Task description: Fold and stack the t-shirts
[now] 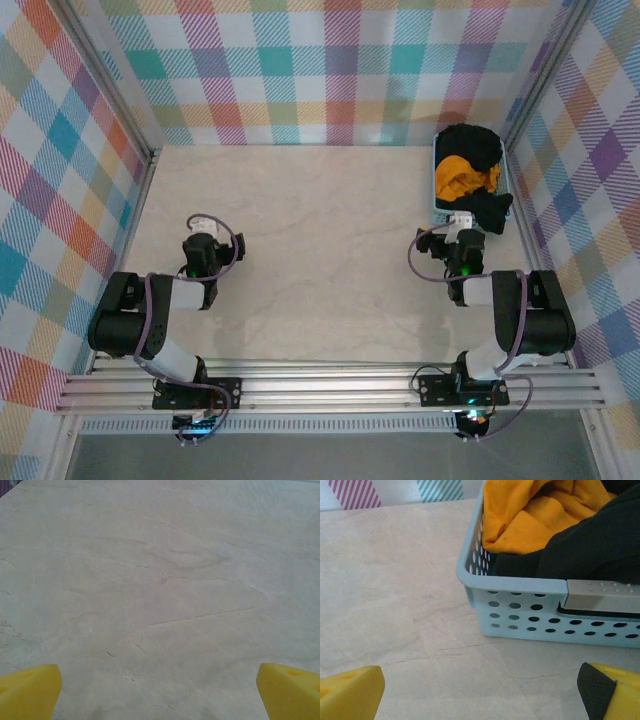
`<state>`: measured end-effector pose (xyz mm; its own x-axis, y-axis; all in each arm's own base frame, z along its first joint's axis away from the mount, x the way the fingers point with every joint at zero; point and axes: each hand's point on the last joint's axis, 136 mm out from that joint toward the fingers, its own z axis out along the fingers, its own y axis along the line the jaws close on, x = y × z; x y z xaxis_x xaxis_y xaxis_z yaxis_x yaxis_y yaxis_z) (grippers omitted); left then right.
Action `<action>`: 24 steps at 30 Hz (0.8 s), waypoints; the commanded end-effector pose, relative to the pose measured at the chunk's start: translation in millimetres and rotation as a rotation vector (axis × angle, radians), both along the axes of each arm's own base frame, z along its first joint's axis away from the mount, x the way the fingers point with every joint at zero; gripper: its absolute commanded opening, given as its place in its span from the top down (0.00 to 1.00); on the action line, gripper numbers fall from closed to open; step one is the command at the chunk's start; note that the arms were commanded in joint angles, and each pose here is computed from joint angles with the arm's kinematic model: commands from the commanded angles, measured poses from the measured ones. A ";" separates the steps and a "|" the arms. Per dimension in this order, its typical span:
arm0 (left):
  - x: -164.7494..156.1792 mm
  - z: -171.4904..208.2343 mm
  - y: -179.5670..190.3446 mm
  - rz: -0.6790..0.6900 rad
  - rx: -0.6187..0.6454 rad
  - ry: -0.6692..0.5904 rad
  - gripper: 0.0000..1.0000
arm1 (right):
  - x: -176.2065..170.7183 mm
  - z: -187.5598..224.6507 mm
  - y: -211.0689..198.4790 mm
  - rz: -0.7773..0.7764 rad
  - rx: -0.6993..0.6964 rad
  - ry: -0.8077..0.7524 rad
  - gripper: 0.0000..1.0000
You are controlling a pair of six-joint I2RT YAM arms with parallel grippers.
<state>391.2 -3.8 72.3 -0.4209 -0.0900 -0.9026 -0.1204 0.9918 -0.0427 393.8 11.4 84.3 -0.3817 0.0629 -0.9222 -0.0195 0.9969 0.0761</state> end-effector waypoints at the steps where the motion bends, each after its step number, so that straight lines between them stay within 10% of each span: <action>1: 6.9 7.7 -2.2 -0.021 0.009 -0.022 0.00 | 3.8 8.0 5.2 0.031 -0.006 -0.022 0.00; 24: 0.9 27.3 -4.1 -0.028 0.021 -0.069 0.00 | -7.4 38.3 -2.5 -0.020 -0.017 -0.094 0.00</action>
